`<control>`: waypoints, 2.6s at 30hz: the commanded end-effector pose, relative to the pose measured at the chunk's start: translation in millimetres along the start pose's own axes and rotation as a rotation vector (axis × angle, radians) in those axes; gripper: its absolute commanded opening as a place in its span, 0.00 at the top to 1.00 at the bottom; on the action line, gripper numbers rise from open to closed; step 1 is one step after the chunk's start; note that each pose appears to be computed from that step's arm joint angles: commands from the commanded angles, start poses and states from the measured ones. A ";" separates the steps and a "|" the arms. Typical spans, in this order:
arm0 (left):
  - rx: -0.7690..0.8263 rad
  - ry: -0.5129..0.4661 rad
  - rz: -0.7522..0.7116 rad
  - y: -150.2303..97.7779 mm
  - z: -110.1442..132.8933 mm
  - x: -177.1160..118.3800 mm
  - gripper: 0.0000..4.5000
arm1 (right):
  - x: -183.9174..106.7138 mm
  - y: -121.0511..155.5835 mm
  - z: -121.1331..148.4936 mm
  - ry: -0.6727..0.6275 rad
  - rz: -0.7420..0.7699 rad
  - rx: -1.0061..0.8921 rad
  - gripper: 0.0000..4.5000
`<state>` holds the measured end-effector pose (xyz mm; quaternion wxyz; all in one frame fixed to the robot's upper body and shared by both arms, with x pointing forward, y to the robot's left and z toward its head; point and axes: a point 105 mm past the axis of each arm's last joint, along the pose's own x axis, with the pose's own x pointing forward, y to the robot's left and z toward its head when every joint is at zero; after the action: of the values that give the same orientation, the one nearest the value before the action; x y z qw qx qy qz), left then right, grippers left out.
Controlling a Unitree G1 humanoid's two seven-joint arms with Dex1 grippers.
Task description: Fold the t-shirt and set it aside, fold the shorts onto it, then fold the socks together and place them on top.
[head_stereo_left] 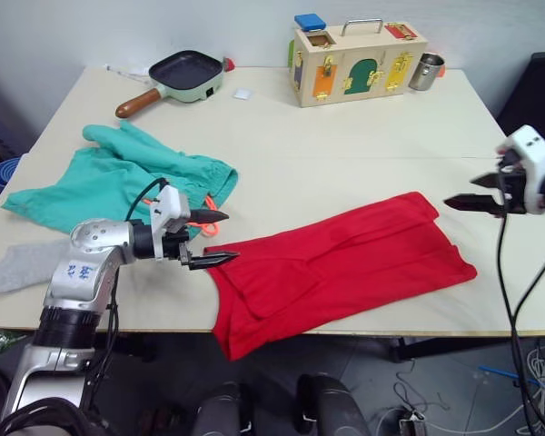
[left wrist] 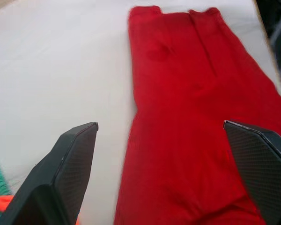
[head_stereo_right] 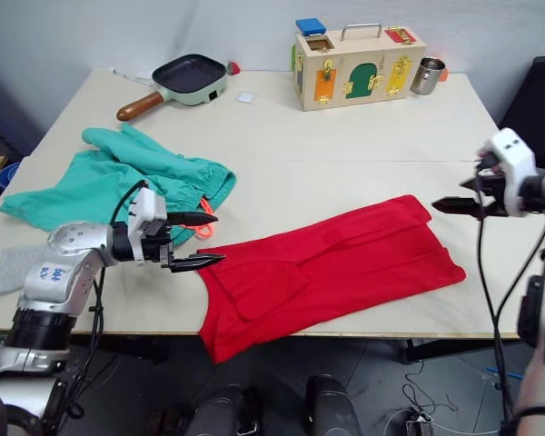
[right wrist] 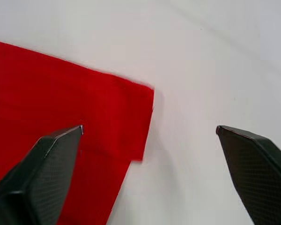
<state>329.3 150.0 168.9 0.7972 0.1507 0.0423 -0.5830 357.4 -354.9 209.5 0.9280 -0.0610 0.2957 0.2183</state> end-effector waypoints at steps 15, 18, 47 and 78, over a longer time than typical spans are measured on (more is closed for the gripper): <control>-0.017 0.187 -0.110 14.8 -39.4 48.5 0.00 | -20.1 57.3 -113.7 0.268 -0.112 0.555 0.01; -0.034 0.184 -0.107 15.7 -40.6 49.4 0.00 | -12.0 54.6 -115.1 0.235 -0.134 0.599 0.01; -0.268 0.130 0.035 11.1 -41.2 33.6 0.99 | 66.8 55.9 -46.3 0.006 -0.071 0.598 1.00; -0.438 -0.006 0.307 -38.2 -26.2 54.5 0.84 | 92.1 11.6 47.1 -0.250 -0.321 0.072 0.69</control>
<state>316.5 96.4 106.8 0.8979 -0.0399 0.1631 -0.4069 445.9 -292.9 172.4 0.9793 -0.0462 0.1900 0.0516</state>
